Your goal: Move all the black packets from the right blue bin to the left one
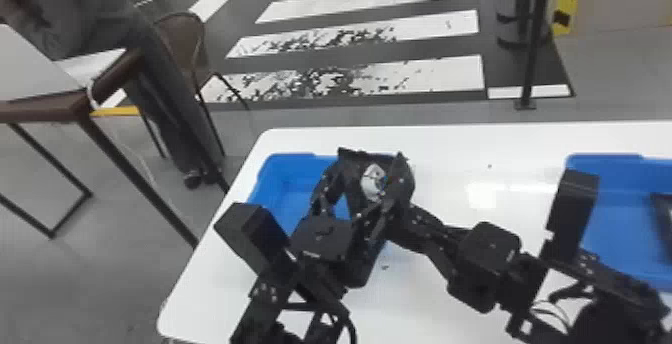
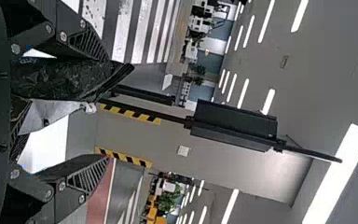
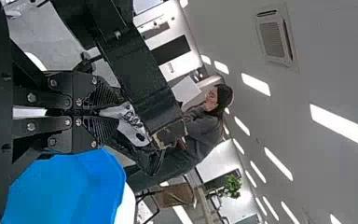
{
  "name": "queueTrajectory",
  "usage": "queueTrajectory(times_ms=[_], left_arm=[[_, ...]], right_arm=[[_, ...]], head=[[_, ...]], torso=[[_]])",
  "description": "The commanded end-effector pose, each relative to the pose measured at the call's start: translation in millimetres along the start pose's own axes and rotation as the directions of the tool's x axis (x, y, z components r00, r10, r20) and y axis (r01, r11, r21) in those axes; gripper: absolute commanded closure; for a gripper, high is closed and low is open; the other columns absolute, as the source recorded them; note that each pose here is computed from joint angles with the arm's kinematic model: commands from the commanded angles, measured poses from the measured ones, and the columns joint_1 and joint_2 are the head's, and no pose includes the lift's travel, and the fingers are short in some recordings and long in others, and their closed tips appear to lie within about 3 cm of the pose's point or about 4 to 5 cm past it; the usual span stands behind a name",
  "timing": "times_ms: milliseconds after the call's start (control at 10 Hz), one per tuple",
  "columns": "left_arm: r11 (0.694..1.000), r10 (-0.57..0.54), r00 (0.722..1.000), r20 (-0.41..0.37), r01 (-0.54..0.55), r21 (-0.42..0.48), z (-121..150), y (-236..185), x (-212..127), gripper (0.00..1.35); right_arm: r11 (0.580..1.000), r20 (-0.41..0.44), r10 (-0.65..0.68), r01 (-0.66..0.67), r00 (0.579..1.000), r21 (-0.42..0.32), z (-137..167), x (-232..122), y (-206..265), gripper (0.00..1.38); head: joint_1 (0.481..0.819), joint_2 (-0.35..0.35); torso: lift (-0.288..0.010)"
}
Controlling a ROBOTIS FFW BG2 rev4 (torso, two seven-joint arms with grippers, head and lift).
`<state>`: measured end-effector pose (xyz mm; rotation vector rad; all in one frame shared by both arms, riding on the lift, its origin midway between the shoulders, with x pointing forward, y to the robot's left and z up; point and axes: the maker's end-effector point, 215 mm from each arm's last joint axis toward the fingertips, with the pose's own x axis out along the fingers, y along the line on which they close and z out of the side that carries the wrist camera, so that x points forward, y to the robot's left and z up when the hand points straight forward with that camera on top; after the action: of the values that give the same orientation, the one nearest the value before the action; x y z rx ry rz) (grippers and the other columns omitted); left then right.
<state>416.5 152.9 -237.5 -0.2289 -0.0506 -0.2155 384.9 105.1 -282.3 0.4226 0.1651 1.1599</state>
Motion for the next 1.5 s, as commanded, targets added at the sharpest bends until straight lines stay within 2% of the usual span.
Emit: queueTrajectory(times_ms=[0,200,300,400,600,700,800,900,1000,1200,1300,1400], left_arm=[[0.999,0.032,0.999,-0.012,-0.032,0.023,-3.7,10.7,-3.6,1.15],[0.997,0.032,0.999,0.003,-0.032,0.068,2.8,12.3,-1.8,1.16],[0.997,0.022,1.0,-0.003,-0.021,0.075,1.6,10.3,-0.5,1.21],[0.997,0.021,1.0,0.007,-0.021,0.077,5.1,11.8,-0.7,1.21],[0.997,0.021,1.0,0.021,-0.023,0.08,8.8,13.7,-0.9,1.21],[0.995,0.026,0.999,0.023,-0.028,0.093,7.5,17.8,1.3,1.21],[0.992,0.045,0.998,0.039,-0.049,0.118,6.1,30.7,7.3,1.21],[0.979,0.087,0.995,0.055,-0.095,0.179,2.0,55.8,14.8,1.21],[0.949,0.128,0.985,0.111,-0.155,0.276,4.0,83.8,25.6,1.21],[0.863,0.21,0.969,0.128,-0.245,0.442,-18.9,145.2,57.6,1.21],[0.82,0.232,0.962,0.144,-0.273,0.503,-25.4,169.1,65.3,1.21],[0.8,0.243,0.957,0.158,-0.29,0.525,-33.4,185.6,69.5,1.19]], right_arm=[[1.0,0.006,0.001,-0.001,1.0,0.006,0.4,-0.3,1.0,1.1],[1.0,0.015,0.0,0.0,1.0,0.012,1.9,-0.7,-0.2,1.1],[1.0,0.026,0.0,0.0,1.0,0.011,5.6,-0.1,-0.7,1.1],[1.0,0.034,-0.001,0.0,0.999,0.014,7.7,0.3,-1.9,1.1],[0.999,0.064,-0.012,0.009,0.998,0.048,9.3,-1.8,-8.5,1.01],[0.998,0.088,-0.019,0.014,0.996,0.059,13.6,-3.4,-11.9,0.8],[0.998,0.112,-0.032,0.025,0.993,0.066,17.8,-7.4,-15.7,0.32],[0.996,0.138,-0.06,0.051,0.989,0.067,24.3,-16.9,-24.2,0.05],[0.995,0.144,-0.084,0.074,0.986,0.074,24.7,-23.9,-31.8,0.1],[0.994,0.15,-0.094,0.084,0.984,0.072,26.7,-27.5,-34.9,0.17],[0.993,0.15,-0.097,0.087,0.984,0.075,26.5,-28.1,-36.5,0.17],[0.992,0.156,-0.107,0.097,0.982,0.075,28.9,-30.7,-41.9,0.17]], head=[[0.695,0.347],[0.695,0.35],[0.695,0.35],[0.695,0.35],[0.695,0.35],[0.695,0.35],[0.695,0.35],[0.695,0.35],[0.695,0.35],[0.695,0.35],[0.695,0.35],[0.695,0.35]], torso=[[-0.14],[-0.14],[-0.14],[-0.14],[-0.14],[-0.14],[-0.14],[-0.14],[-0.14],[-0.14],[-0.14],[-0.14]])
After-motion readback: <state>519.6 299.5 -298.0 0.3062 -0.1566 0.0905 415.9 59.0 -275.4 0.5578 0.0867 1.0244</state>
